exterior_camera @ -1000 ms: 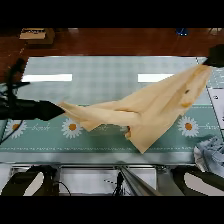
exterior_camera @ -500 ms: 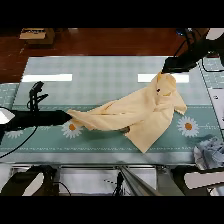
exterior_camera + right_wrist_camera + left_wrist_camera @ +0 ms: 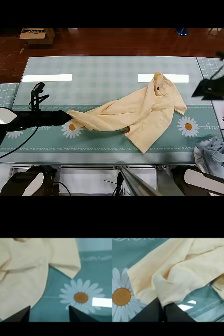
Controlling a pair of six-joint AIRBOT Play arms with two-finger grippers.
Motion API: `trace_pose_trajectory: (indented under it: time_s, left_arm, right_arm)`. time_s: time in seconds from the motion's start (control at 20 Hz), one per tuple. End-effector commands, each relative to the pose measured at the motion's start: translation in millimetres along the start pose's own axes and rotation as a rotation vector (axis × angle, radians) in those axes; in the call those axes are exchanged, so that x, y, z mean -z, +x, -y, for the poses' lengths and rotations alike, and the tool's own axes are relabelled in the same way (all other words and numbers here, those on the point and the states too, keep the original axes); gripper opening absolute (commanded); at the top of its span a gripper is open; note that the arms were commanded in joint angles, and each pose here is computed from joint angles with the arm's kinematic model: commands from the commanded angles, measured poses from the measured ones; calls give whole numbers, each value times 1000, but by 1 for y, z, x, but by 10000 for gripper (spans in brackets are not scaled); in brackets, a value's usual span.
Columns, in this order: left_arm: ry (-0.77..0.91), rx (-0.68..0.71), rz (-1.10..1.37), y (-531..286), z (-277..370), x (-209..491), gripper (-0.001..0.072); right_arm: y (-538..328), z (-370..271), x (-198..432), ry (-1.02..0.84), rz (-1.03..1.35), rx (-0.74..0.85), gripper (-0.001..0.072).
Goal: Fold the shirts.
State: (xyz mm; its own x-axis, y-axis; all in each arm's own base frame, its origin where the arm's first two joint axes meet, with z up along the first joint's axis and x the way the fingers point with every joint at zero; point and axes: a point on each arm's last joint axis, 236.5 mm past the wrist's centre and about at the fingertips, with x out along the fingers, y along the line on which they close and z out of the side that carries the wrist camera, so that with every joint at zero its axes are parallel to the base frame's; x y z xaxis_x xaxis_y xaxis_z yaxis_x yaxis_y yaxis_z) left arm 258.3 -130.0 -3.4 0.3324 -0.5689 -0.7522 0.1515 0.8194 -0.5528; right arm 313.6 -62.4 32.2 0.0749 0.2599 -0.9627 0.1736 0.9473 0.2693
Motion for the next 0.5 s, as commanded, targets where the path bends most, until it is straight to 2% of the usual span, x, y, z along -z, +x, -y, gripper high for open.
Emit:
trace_pose_trajectory:
  time_s: [0.0,0.25,0.45]
  left_arm:
    - [5,-1,1,0,0,0,23]
    - [5,-1,1,0,0,0,23]
    - [5,-1,1,0,0,0,22]
  right_arm:
    - [50,-9,54,117,33,-183,554]
    - [116,-41,87,277,32,-374,560]
    - [137,-33,86,352,87,-358,548]
